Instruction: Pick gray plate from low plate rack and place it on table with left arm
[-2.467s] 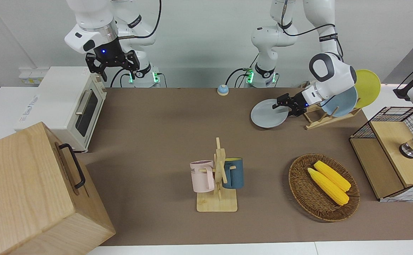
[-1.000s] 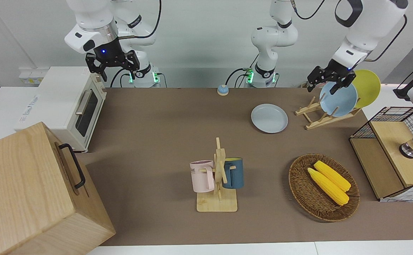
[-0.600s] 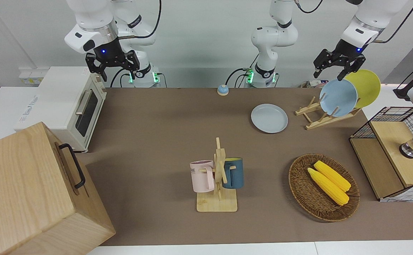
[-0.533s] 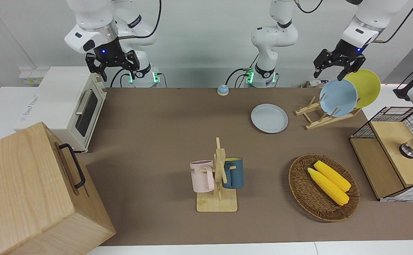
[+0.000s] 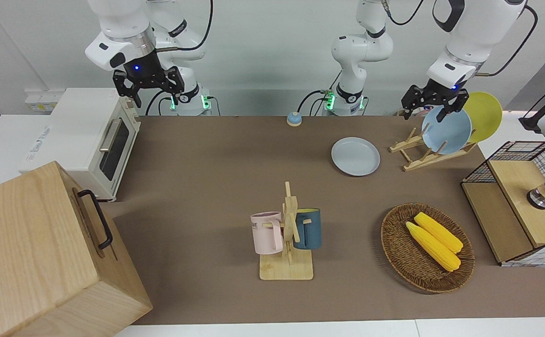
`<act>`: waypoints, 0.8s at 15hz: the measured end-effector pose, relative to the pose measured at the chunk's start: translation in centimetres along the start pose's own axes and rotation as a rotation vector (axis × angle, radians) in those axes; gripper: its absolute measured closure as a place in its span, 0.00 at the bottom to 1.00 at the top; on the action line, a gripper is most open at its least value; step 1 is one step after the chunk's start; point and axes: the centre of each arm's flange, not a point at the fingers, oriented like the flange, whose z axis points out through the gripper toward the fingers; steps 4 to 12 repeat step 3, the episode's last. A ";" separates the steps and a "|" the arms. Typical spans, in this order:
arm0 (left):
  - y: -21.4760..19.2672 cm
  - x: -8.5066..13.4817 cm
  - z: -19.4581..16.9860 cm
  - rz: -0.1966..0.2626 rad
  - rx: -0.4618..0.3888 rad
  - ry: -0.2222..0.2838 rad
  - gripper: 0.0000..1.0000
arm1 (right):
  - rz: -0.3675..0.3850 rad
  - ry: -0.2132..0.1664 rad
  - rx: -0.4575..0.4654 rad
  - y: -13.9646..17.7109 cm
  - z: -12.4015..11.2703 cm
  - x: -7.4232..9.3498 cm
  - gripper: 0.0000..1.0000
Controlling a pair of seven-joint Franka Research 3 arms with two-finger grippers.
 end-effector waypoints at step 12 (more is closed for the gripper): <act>0.1 0.0 0.1 0.002 0.000 -0.001 0.00 | 0.000 0.000 0.000 0.0 0.0 0.0 0.01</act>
